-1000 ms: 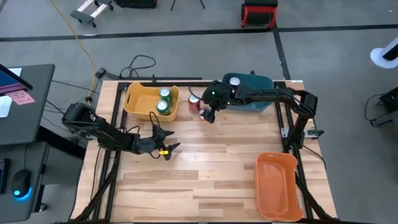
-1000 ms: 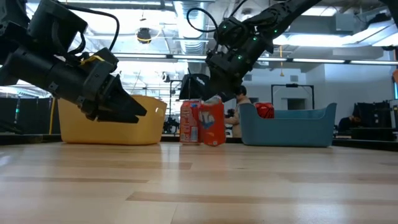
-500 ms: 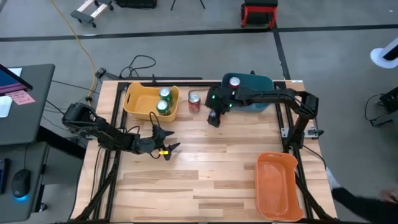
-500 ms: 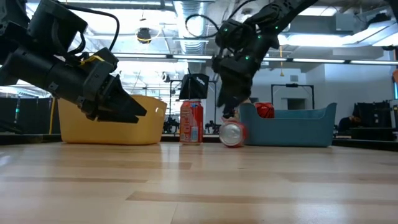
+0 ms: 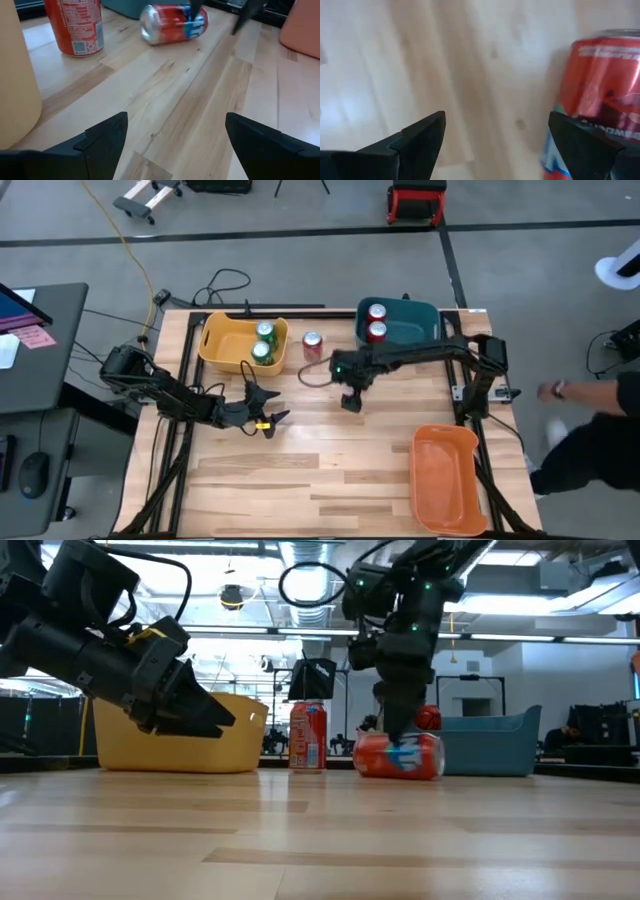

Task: Sort soda cans
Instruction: Put the right red soda can into the orange bin

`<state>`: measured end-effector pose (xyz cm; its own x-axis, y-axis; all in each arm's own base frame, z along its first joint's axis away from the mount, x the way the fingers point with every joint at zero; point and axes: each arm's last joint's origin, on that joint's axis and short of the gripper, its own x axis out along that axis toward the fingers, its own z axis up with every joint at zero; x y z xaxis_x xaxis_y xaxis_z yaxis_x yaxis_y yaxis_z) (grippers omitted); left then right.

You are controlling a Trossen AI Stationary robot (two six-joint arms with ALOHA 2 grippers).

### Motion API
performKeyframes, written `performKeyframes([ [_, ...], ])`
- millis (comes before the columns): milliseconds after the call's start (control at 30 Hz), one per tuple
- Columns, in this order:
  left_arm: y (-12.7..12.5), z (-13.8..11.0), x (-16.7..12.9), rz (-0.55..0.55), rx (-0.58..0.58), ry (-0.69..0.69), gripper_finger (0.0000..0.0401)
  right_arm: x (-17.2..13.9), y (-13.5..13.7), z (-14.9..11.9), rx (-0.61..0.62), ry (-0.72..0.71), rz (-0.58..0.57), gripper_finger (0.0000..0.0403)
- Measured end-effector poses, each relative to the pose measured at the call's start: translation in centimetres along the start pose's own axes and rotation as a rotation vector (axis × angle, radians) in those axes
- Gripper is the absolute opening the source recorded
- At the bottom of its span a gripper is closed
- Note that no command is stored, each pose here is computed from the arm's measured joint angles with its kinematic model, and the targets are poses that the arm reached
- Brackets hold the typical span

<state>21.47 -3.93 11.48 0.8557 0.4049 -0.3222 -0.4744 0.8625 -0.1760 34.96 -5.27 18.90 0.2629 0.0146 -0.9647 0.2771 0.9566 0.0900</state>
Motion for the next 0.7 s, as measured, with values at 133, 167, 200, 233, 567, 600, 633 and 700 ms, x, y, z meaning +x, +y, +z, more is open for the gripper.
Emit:
performKeyframes([
  [133,-0.1,-0.1,-0.1,-0.008,0.0,0.003,0.0332,0.2,3.6,-1.1,-0.052,0.047,0.017,0.0376],
  [167,-0.2,-0.1,-0.1,-0.01,0.002,0.005,0.0332,0.0,4.6,-1.4,-0.07,0.044,0.026,0.0376],
  [200,-0.2,-0.1,-0.1,-0.01,0.003,0.006,0.0332,-0.2,5.7,-1.6,-0.087,0.038,0.034,0.0376],
  [233,-0.2,-0.1,-0.2,-0.011,0.003,0.007,0.0332,-0.3,6.5,-1.9,-0.103,0.032,0.037,0.0376],
  [567,-0.4,0.1,0.0,-0.014,-0.003,-0.001,0.0332,-4.2,8.2,-3.5,-0.146,-0.113,-0.231,0.0376],
  [600,-0.5,0.2,0.0,-0.015,-0.004,-0.003,0.0332,-4.3,8.0,-3.4,-0.145,-0.119,-0.242,0.0376],
  [633,-0.5,0.2,0.0,-0.016,-0.003,-0.004,0.0332,-4.3,7.8,-3.3,-0.147,-0.123,-0.259,0.0376],
  [700,-0.6,0.3,0.1,-0.018,-0.001,-0.007,0.0332,-4.2,7.1,-3.0,-0.131,-0.128,-0.301,0.0376],
])
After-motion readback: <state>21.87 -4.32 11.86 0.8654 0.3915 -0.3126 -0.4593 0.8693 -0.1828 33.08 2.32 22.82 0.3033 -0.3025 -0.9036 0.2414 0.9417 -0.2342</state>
